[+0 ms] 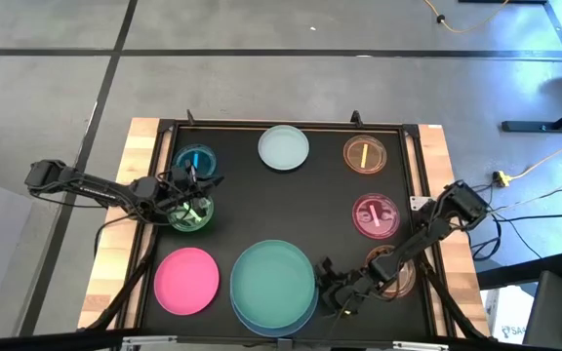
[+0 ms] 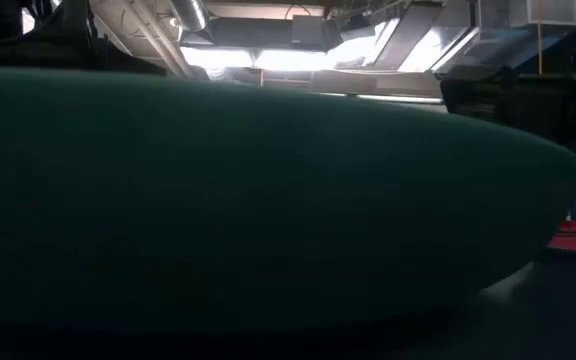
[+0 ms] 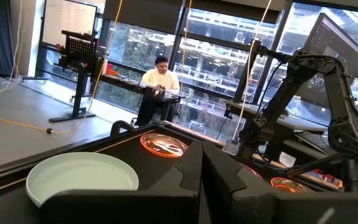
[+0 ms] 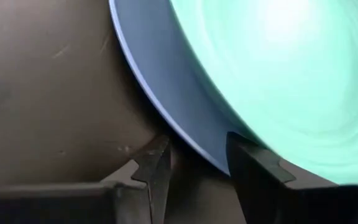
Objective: Stack plastic plates
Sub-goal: Move the stacked plates to the center of the table
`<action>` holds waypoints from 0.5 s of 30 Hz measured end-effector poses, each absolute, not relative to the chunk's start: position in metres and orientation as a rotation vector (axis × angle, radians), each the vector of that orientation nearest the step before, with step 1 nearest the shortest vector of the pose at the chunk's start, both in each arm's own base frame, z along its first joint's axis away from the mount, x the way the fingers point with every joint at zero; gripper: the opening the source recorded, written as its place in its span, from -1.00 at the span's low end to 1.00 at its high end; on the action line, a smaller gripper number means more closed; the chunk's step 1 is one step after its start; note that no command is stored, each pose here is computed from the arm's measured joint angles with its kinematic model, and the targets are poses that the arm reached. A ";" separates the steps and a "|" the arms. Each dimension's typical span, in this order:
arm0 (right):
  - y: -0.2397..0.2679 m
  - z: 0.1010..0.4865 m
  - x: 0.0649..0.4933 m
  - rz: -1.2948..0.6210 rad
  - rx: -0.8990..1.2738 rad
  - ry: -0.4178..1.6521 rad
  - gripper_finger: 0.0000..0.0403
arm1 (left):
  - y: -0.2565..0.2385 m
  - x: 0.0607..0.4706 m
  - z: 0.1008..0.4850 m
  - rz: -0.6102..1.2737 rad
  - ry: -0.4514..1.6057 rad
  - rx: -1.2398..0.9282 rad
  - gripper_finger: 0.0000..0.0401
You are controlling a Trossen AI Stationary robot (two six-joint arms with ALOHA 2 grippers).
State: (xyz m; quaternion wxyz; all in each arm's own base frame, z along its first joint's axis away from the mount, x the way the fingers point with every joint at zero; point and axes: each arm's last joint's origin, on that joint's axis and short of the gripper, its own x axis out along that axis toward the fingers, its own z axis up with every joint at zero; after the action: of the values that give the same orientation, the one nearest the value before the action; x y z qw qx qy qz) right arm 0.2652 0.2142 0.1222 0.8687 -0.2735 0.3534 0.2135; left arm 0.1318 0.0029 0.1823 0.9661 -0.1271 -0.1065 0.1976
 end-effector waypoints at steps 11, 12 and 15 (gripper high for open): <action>0.209 0.121 0.268 0.412 -0.630 0.748 -0.90 | 0.003 0.132 0.182 0.400 -0.215 -0.257 -0.98; 0.209 0.121 0.268 0.398 -0.635 0.749 -0.94 | 0.003 0.132 0.182 0.400 -0.214 -0.256 -0.98; 0.206 0.121 0.269 0.352 -0.645 0.750 -0.94 | 0.003 0.132 0.182 0.400 -0.214 -0.256 -0.98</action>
State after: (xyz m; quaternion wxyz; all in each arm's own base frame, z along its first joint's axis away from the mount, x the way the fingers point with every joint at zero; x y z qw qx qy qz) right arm 0.2686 0.2060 0.1208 0.8653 -0.3080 0.3580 0.1681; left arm 0.1319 0.0029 0.1821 0.9662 -0.1268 -0.1060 0.1977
